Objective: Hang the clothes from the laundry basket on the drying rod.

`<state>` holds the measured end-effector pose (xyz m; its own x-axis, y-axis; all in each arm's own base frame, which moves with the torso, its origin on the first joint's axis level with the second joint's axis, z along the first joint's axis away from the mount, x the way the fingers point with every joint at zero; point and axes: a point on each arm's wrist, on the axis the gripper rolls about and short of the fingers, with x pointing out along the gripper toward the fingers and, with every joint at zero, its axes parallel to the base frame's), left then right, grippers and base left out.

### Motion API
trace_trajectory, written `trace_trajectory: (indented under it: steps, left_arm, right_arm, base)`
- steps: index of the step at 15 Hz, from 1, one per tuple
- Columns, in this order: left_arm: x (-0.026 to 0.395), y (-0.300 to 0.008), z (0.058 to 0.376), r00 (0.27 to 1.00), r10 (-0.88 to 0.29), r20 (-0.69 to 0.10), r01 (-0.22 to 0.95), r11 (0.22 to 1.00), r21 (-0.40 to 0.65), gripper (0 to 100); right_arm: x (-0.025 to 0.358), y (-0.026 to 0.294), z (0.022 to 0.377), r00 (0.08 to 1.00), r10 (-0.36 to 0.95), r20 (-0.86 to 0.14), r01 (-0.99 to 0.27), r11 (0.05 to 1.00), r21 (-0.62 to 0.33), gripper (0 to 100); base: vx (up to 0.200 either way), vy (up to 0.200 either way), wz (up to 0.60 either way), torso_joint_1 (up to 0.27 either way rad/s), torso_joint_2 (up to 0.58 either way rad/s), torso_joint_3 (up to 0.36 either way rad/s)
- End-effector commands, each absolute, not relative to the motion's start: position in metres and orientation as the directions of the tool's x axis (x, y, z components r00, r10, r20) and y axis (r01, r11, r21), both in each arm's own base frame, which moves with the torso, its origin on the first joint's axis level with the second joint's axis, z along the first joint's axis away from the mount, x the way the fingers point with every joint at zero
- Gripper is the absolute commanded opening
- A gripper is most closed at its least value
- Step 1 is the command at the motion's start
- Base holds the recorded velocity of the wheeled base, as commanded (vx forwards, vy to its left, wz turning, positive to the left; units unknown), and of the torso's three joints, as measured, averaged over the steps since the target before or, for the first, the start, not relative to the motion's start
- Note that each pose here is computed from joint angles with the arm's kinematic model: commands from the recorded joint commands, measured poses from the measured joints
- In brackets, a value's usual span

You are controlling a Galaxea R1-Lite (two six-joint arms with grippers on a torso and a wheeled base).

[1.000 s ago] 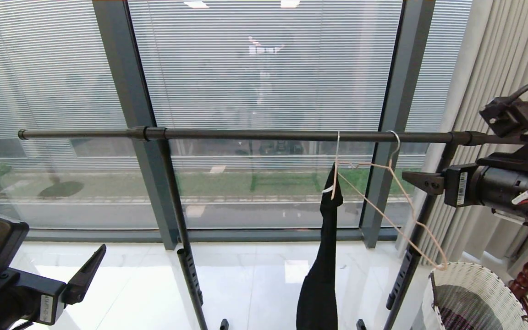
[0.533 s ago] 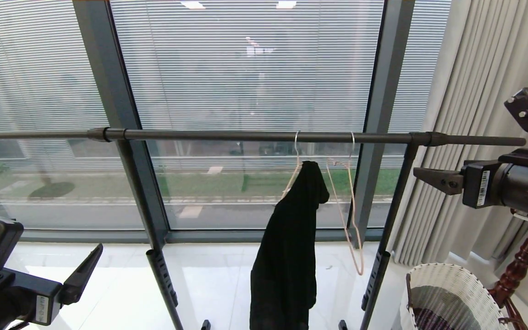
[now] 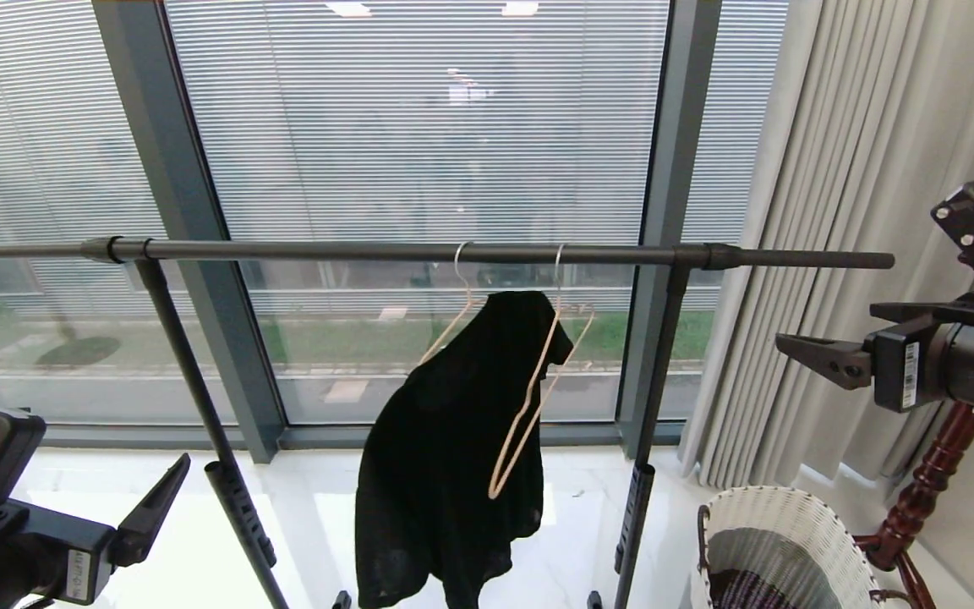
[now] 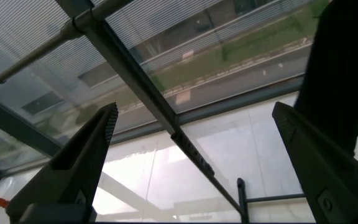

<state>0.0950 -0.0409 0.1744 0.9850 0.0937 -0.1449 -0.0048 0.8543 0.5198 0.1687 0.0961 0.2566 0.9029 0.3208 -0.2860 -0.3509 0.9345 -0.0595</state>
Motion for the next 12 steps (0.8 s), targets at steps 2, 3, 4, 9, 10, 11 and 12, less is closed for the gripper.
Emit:
trace_trajectory:
  steps: [2,3,4,9,10,11,12]
  left_arm:
    - [0.094,-0.040,0.171,0.983,0.096,-0.154,-0.001,0.851,0.525,100]
    - [0.094,-0.040,0.171,0.984,0.096,-0.152,-0.002,0.852,0.523,100]
    - [0.094,-0.040,0.171,0.983,0.098,-0.152,-0.004,0.852,0.523,100]
    - [0.095,-0.037,0.171,0.979,0.136,-0.154,-0.037,0.855,0.518,100]
    - [0.096,-0.033,0.169,0.973,0.167,-0.159,-0.061,0.852,0.521,100]
    - [0.096,-0.032,0.169,0.970,0.184,-0.159,-0.076,0.850,0.521,100]
    - [0.097,-0.025,0.167,0.955,0.251,-0.162,-0.132,0.841,0.525,100]
  right_arm:
    - [0.163,0.082,0.240,0.906,0.268,-0.326,-0.337,0.925,-0.174,100]
    - [0.161,0.074,0.230,0.909,0.233,-0.345,-0.324,0.916,-0.235,100]
    - [0.160,0.072,0.228,0.911,0.228,-0.345,-0.322,0.914,-0.246,100]
    - [0.157,0.062,0.206,0.916,0.176,-0.361,-0.279,0.925,-0.258,100]
    - [0.155,0.059,0.203,0.918,0.166,-0.361,-0.269,0.928,-0.258,100]
    - [0.154,0.057,0.201,0.918,0.158,-0.364,-0.263,0.930,-0.258,100]
    - [0.152,0.052,0.197,0.918,0.134,-0.374,-0.243,0.935,-0.259,100]
  base:
    - [0.000,0.000,0.00,0.000,0.00,0.000]
    - [0.000,0.000,0.00,0.000,0.00,0.000]
    - [0.000,0.000,0.00,0.000,0.00,0.000]
    - [0.000,0.000,0.00,0.000,0.00,0.000]
    - [0.000,0.000,0.00,0.000,0.00,0.000]
    - [0.000,0.000,0.00,0.000,0.00,0.000]
    - [0.000,0.000,0.00,0.000,0.00,0.000]
